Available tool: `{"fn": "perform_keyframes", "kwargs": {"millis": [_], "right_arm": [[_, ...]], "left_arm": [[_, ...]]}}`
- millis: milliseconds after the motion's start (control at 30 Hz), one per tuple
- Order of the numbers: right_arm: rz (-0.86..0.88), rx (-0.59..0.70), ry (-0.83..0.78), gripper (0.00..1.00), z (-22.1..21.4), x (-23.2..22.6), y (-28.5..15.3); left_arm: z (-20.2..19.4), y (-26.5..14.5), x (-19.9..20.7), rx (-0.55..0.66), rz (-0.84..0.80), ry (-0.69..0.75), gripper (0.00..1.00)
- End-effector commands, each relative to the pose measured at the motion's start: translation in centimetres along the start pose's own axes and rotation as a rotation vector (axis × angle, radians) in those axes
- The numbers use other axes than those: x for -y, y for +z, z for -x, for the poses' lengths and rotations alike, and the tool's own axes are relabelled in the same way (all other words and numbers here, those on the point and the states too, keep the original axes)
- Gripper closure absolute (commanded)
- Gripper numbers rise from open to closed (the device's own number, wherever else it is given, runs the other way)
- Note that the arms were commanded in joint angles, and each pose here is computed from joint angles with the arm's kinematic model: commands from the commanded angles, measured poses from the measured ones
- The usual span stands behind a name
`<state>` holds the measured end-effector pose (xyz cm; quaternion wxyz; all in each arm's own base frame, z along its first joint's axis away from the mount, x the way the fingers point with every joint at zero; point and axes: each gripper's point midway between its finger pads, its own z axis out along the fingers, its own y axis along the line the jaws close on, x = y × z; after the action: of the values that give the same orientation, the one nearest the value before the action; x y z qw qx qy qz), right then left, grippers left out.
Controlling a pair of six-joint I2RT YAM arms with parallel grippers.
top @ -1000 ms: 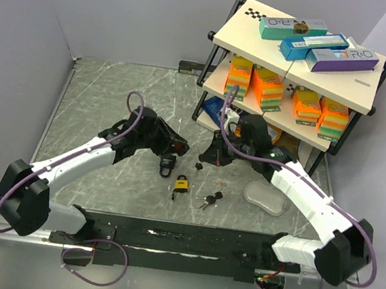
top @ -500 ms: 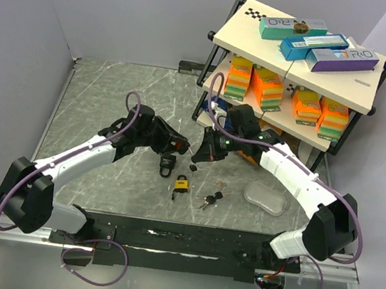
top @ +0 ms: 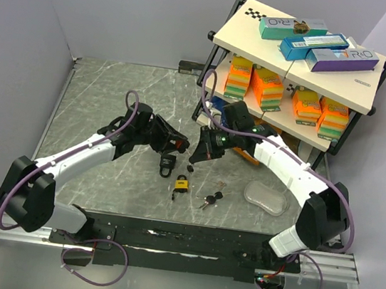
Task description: Unlock with the key
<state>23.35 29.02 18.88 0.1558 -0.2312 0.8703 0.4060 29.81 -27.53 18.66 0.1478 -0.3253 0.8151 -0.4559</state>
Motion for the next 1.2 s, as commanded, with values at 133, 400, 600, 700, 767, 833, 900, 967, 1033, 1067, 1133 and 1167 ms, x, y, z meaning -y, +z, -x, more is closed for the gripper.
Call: {"fn": "perform_keyframes", "kwargs": {"millis": [133, 400, 600, 700, 767, 833, 900, 967, 1033, 1067, 1133, 1167], "right_arm": [[0.049, -0.019, -0.002, 1.00, 1.2, -1.0, 0.1], [0.046, -0.010, 0.039, 1.00, 1.4, -0.1, 0.0], [0.062, -0.011, 0.088, 1.00, 1.6, 0.6, 0.0], [0.069, -0.014, 0.090, 1.00, 1.7, 0.5, 0.1], [0.070, -0.016, 0.087, 1.00, 1.6, 0.5, 0.1], [0.076, -0.020, 0.083, 1.00, 1.6, 0.5, 0.1], [0.077, -0.025, 0.084, 1.00, 1.5, 0.5, 0.2], [0.079, -0.029, 0.086, 1.00, 1.5, 0.5, 0.2], [0.081, -0.025, 0.085, 1.00, 1.6, 0.5, 0.1], [0.085, -0.029, 0.081, 1.00, 1.5, 0.3, 0.2], [0.094, -0.030, 0.075, 1.00, 1.5, 0.1, 0.1], [0.096, -0.025, 0.068, 1.00, 1.6, 0.0, 0.1]], "left_arm": [[-0.9, -1.5, 2.1, -0.029, -0.082, 0.033, 0.99], [-1.0, -1.4, 2.0, -0.037, -0.080, 0.037, 0.99], [-0.9, -1.4, 2.0, -0.039, -0.078, 0.044, 0.99], [-1.0, -1.2, 2.1, -0.043, -0.076, 0.047, 0.99], [-1.1, -1.2, 2.1, -0.046, -0.078, 0.045, 0.99], [-1.1, -1.2, 2.1, -0.045, -0.078, 0.045, 0.99], [-1.0, -1.1, 2.1, -0.046, -0.077, 0.046, 0.99], [-1.1, -1.0, 2.3, -0.049, -0.079, 0.055, 0.99], [-1.1, -1.0, 2.3, -0.050, -0.076, 0.057, 0.99], [-1.1, -1.0, 2.2, -0.051, -0.073, 0.055, 0.99], [-1.2, -0.9, 2.1, -0.054, -0.070, 0.053, 0.99], [-1.2, -0.8, 2.0, -0.055, -0.066, 0.052, 0.99]]}}
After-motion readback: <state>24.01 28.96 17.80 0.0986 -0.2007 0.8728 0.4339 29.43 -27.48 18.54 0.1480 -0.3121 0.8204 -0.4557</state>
